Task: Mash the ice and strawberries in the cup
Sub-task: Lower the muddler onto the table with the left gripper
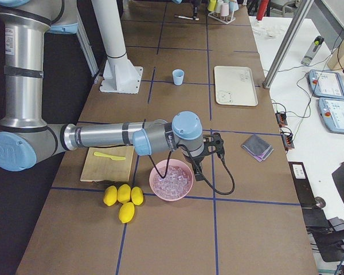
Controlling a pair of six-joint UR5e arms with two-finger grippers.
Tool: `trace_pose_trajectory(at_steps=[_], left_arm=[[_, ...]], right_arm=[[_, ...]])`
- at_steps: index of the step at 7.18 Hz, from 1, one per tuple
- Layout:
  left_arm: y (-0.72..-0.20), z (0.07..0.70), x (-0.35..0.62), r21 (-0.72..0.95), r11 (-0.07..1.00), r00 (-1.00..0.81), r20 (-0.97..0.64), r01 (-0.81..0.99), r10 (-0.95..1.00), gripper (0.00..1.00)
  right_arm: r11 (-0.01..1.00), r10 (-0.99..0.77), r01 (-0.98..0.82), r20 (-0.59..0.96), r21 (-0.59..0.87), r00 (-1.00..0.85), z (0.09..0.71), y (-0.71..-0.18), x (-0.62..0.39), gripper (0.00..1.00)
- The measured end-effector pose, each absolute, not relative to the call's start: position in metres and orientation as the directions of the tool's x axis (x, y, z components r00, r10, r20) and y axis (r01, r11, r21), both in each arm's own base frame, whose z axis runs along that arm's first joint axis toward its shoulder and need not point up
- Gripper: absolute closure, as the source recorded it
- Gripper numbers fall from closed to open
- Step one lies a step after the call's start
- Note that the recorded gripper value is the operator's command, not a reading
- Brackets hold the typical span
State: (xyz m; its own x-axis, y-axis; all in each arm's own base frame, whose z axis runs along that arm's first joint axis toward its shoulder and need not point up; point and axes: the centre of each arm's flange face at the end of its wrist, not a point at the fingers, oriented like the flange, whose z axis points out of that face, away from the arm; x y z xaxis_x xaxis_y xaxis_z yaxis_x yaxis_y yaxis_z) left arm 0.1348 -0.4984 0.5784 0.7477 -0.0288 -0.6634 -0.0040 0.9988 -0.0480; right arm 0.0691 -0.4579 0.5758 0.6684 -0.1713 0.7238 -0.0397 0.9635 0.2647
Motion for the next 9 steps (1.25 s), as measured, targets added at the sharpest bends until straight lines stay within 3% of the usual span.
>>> trace_pose_trajectory(at_steps=[4, 9], left_arm=[[-0.516, 0.644, 0.136, 0.013, 1.000, 0.744, -0.668, -0.028, 0.029, 1.00], [-0.524, 0.670, 0.135, 0.011, 1.000, 0.776, -0.631, -0.015, 0.019, 0.98]], right_arm=[[0.964, -0.170, -0.039, 0.724, 0.263, 0.668, 0.577, -0.457, 0.069, 0.01], [0.964, -0.170, -0.039, 0.724, 0.263, 0.668, 0.577, -0.457, 0.069, 0.01]])
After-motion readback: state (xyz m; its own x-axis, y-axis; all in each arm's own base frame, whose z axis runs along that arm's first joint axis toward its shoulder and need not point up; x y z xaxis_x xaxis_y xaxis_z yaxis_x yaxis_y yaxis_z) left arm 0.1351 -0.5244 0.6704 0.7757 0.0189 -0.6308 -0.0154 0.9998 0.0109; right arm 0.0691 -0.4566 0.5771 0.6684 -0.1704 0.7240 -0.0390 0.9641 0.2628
